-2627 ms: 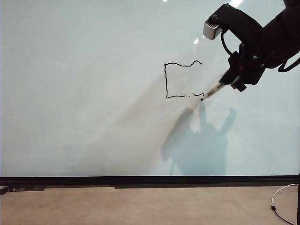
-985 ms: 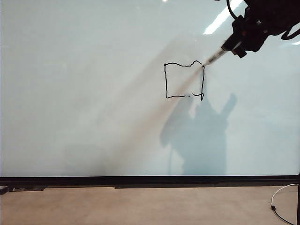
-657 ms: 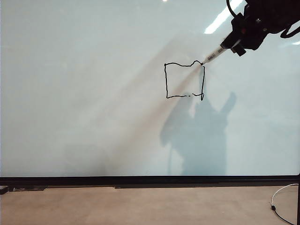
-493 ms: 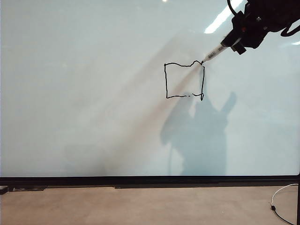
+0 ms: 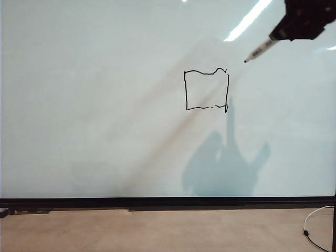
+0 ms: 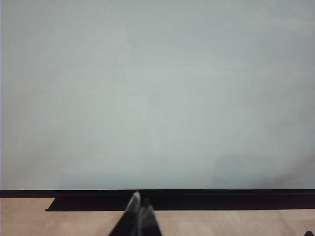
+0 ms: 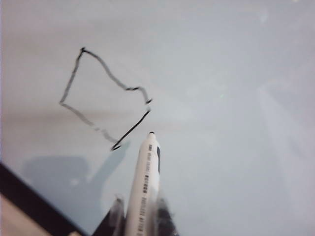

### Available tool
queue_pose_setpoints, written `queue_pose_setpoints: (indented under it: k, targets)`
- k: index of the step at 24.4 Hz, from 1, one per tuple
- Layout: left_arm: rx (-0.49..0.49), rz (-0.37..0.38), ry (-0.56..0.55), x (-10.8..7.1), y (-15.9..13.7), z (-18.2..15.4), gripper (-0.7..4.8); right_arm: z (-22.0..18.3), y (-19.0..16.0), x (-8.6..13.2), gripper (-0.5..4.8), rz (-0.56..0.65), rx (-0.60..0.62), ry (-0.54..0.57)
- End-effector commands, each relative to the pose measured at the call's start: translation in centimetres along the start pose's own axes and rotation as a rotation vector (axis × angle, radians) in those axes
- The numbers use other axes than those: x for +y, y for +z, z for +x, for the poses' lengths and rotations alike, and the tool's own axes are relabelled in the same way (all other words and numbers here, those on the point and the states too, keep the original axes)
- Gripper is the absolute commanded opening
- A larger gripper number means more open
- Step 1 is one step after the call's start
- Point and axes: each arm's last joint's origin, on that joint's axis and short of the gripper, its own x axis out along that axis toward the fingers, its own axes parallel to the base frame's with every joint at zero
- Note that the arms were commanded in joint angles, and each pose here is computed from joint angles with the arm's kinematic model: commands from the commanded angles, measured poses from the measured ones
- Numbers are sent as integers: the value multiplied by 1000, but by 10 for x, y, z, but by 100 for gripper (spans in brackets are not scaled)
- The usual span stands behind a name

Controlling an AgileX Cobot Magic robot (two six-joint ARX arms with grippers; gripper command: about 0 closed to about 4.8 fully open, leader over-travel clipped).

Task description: Pick up the pen on the shelf to the right of the whiteboard and draw a rectangle.

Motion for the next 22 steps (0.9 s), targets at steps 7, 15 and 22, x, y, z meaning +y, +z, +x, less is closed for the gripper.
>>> queue_pose_setpoints:
  k: [7, 15, 22]
  targets:
    - [-8, 4, -4, 0, 1, 0, -4, -47, -25, 8, -6, 288, -54, -117]
    - [-8, 4, -4, 0, 1, 0, -4, -67, -47, 19, -6, 362, -69, -174]
    - [-8, 4, -4, 0, 1, 0, -4, -80, -60, 27, -5, 395, -83, -177]
